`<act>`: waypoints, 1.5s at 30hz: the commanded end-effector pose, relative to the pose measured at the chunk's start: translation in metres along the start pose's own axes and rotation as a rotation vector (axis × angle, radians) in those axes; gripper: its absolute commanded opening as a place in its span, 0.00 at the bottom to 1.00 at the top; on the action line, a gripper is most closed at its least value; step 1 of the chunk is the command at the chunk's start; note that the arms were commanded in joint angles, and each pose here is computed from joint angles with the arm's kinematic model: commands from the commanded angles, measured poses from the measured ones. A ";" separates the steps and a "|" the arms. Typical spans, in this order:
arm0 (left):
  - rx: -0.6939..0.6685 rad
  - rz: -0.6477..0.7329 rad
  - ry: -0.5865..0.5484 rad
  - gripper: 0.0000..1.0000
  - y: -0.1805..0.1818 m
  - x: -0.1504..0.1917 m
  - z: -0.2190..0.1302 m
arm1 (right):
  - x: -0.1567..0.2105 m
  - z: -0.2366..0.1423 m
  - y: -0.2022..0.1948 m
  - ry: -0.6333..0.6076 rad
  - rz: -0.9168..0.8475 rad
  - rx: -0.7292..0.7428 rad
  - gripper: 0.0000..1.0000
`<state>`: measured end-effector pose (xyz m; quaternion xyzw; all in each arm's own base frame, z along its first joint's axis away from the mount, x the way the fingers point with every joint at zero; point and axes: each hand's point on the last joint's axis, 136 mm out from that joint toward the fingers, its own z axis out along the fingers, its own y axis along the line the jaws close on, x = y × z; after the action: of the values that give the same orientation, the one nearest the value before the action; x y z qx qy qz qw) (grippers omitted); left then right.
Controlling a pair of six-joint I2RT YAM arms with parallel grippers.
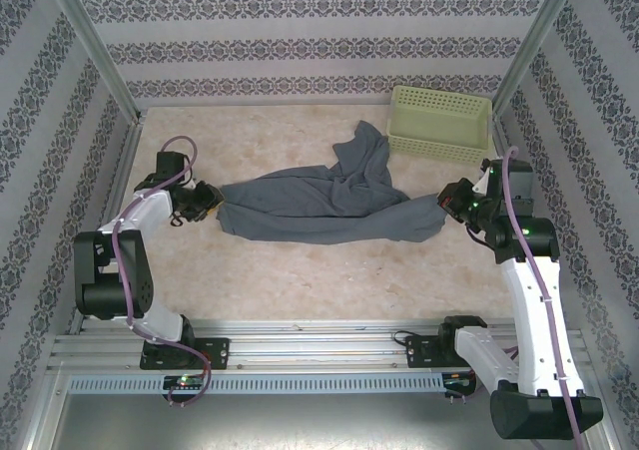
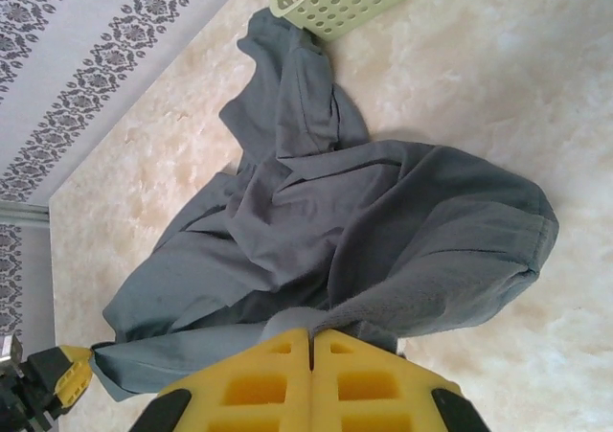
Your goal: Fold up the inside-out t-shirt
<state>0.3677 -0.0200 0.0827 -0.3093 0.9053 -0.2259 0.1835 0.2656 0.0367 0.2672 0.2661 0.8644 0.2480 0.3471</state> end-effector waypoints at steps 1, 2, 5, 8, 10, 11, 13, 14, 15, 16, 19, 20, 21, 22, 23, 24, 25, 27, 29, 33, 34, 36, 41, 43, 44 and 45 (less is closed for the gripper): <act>-0.127 0.081 -0.097 0.45 0.013 -0.002 -0.015 | -0.008 0.000 0.003 -0.033 0.005 -0.020 0.00; -0.139 0.092 -0.108 0.47 0.013 0.000 -0.018 | -0.008 0.000 0.003 -0.033 0.005 -0.021 0.00; -0.193 0.157 -0.154 0.58 0.010 0.015 -0.034 | -0.007 0.003 0.004 -0.027 0.014 -0.031 0.00; -0.214 0.193 -0.133 0.60 0.007 0.025 -0.032 | -0.006 0.006 0.004 -0.023 0.022 -0.037 0.00; -0.241 0.201 -0.130 0.60 0.010 0.024 -0.029 | -0.006 0.007 0.004 -0.021 0.025 -0.039 0.00; -0.251 0.207 -0.125 0.59 0.010 0.022 -0.027 | -0.005 0.008 0.003 -0.019 0.025 -0.038 0.00; -0.257 0.223 -0.107 0.59 0.006 0.019 -0.022 | -0.005 0.008 0.002 -0.017 0.025 -0.033 0.00; -0.264 0.232 -0.094 0.58 0.004 0.018 -0.019 | -0.004 0.008 0.002 -0.016 0.025 -0.033 0.00; -0.272 0.239 -0.082 0.58 0.003 0.017 -0.015 | -0.004 0.008 0.001 -0.017 0.023 -0.032 0.00; -0.280 0.245 -0.073 0.56 0.002 0.015 -0.013 | -0.003 0.008 0.001 -0.017 0.023 -0.029 0.00; -0.296 0.250 -0.060 0.49 0.002 0.012 -0.006 | -0.003 0.008 -0.001 -0.020 0.022 -0.023 0.00; -0.303 0.252 -0.057 0.47 0.003 0.011 -0.005 | -0.002 0.008 -0.002 -0.020 0.022 -0.023 0.00; -0.306 0.253 -0.060 0.46 0.003 0.010 -0.004 | -0.002 0.008 -0.003 -0.020 0.022 -0.019 0.00; -0.308 0.255 -0.061 0.45 0.002 0.009 -0.004 | -0.002 0.009 -0.003 -0.018 0.022 -0.017 0.00; -0.311 0.258 -0.060 0.45 0.002 0.008 -0.004 | -0.002 0.009 -0.004 -0.017 0.022 -0.016 0.00; -0.309 0.259 -0.059 0.45 0.001 0.008 -0.003 | -0.002 0.010 -0.003 -0.016 0.022 -0.016 0.00; -0.295 0.264 -0.051 0.45 -0.002 0.009 -0.002 | -0.002 0.010 -0.003 -0.015 0.022 -0.017 0.00; -0.260 0.276 -0.035 0.50 -0.010 0.012 -0.001 | -0.002 0.010 -0.003 -0.015 0.022 -0.017 0.00; -0.270 0.307 -0.034 0.53 -0.015 0.015 -0.001 | -0.003 0.010 -0.002 -0.020 0.022 -0.020 0.00; -0.355 0.316 -0.014 0.51 -0.004 0.015 0.007 | -0.003 0.009 -0.003 -0.023 0.023 -0.017 0.00; -0.362 0.315 -0.005 0.49 -0.003 0.015 0.010 | -0.002 0.010 -0.004 -0.021 0.023 -0.015 0.00; -0.369 0.310 -0.004 0.45 -0.002 0.014 0.013 | -0.002 0.010 -0.004 -0.020 0.023 -0.014 0.00; -0.398 0.308 -0.019 0.30 0.001 0.010 0.009 | -0.002 0.008 -0.005 -0.022 0.019 -0.007 0.00; -0.409 0.308 -0.041 0.27 0.003 0.008 0.003 | -0.003 0.008 -0.005 -0.025 0.016 -0.004 0.00; -0.411 0.305 -0.054 0.25 0.004 0.007 -0.001 | -0.003 0.008 -0.006 -0.025 0.016 -0.001 0.00; -0.410 0.300 -0.063 0.24 0.006 0.006 -0.004 | -0.003 0.008 -0.006 -0.025 0.016 0.000 0.00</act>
<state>0.3646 -0.0314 0.0660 -0.2044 0.9651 -0.0206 0.1626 0.2719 0.0375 0.2583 0.2717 0.8606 0.2549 0.3471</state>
